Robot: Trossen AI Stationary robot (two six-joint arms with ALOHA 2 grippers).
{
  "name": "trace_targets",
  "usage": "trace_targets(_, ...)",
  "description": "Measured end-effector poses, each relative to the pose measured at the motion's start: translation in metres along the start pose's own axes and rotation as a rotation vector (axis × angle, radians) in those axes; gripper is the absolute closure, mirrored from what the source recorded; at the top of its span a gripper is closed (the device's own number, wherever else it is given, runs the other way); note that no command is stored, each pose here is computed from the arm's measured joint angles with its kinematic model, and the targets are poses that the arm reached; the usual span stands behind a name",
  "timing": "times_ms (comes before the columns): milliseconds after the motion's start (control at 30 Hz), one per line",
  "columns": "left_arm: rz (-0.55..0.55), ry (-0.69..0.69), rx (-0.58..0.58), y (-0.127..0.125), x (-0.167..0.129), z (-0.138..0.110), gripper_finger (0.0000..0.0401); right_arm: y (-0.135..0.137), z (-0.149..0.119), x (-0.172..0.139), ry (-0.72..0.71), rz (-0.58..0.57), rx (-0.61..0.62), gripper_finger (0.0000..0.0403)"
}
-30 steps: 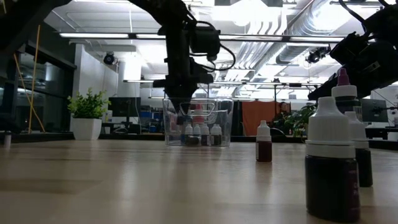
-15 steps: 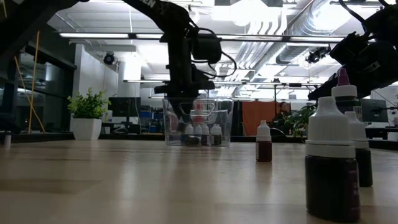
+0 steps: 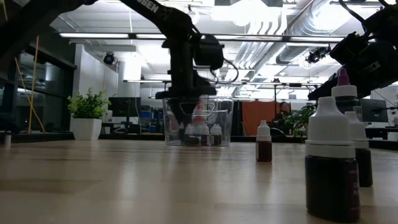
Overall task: Pick & Place food coloring
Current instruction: Put the small green food coloring into the transparent bin, then put the small purple food coloring into the transparent bin
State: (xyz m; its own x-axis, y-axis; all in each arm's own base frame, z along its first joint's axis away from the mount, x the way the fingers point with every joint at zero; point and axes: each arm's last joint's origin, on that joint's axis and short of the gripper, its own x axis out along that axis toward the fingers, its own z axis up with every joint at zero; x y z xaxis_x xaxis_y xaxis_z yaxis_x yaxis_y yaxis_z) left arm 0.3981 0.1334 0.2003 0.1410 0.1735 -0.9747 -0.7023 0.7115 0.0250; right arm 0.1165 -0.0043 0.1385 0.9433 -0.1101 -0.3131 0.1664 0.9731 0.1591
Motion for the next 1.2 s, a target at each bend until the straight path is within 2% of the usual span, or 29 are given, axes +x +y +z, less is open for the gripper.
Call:
trace_targets(200, -0.030, 0.044, 0.013, -0.0028, 0.0120, -0.0008, 0.0345, 0.0000, -0.0001, 0.0000, 0.000, 0.000, 0.000, 0.0402)
trace_targets(567, -0.022, 0.052, 0.029, -0.0026, 0.0122, -0.0016, 0.0343, 0.0000, 0.0000, 0.0000, 0.000, 0.000, 0.000, 0.0402)
trace_targets(967, -0.053, 0.108, 0.052, -0.0021, 0.0115, -0.0058, 0.0236, 0.0000, 0.0000, 0.0000, 0.000, 0.000, 0.000, 0.0402)
trace_targets(1200, -0.053, 0.131, 0.058, -0.0006, 0.0057, -0.0083, 0.0218, 0.0000, -0.0001, 0.0000, 0.000, 0.000, 0.000, 0.0402)
